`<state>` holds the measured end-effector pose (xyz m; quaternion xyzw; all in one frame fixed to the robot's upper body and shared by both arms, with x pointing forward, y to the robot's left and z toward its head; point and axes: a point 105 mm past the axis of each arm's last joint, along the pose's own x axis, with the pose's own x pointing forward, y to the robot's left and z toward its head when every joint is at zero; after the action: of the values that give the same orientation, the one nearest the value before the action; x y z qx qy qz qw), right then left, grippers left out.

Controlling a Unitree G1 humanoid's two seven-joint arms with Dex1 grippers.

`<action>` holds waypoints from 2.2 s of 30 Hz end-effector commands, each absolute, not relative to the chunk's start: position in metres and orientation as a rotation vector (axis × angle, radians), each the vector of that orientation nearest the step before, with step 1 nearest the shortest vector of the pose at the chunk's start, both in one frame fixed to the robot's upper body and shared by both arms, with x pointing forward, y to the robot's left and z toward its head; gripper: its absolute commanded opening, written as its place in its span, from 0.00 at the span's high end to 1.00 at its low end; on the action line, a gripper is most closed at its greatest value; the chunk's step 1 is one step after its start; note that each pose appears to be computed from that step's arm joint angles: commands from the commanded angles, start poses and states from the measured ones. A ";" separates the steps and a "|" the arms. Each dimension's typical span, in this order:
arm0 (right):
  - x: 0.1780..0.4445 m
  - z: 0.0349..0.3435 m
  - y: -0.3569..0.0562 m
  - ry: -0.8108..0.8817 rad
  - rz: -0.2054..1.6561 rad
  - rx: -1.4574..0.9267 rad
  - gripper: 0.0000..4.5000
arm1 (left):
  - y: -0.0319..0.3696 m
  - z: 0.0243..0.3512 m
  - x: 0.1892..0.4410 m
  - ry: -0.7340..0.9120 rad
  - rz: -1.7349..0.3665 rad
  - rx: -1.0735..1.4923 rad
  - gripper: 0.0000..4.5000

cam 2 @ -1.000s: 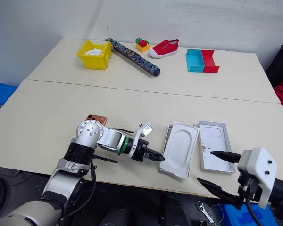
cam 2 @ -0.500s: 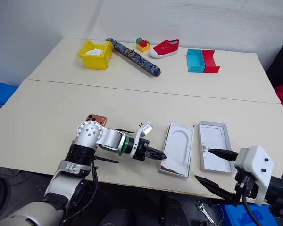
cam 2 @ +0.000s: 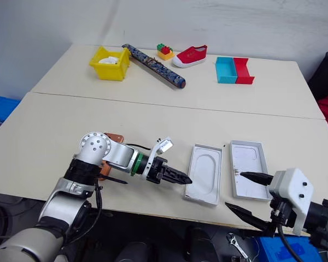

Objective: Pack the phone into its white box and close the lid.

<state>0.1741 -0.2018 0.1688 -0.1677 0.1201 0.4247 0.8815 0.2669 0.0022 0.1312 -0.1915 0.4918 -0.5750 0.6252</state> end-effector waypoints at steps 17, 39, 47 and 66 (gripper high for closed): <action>0.218 0.174 -0.135 0.150 1.189 -0.399 0.28 | 0.146 0.185 0.300 0.746 -1.164 -0.380 0.00; 0.284 0.117 -0.015 0.206 1.468 -0.614 0.99 | 0.287 0.112 0.299 1.012 -0.727 -0.219 0.00; 0.297 0.103 0.000 0.213 1.458 -0.651 0.99 | 0.230 0.089 0.301 1.082 -0.893 -0.283 0.00; 0.325 0.098 -0.006 0.184 1.311 -0.739 0.99 | 0.174 0.065 0.297 1.133 -0.855 -0.446 0.00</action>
<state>0.3148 -0.0003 0.0928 -0.3237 0.0886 0.6153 0.7133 0.3147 0.1742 0.1065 -0.1849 0.4403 -0.4318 0.7652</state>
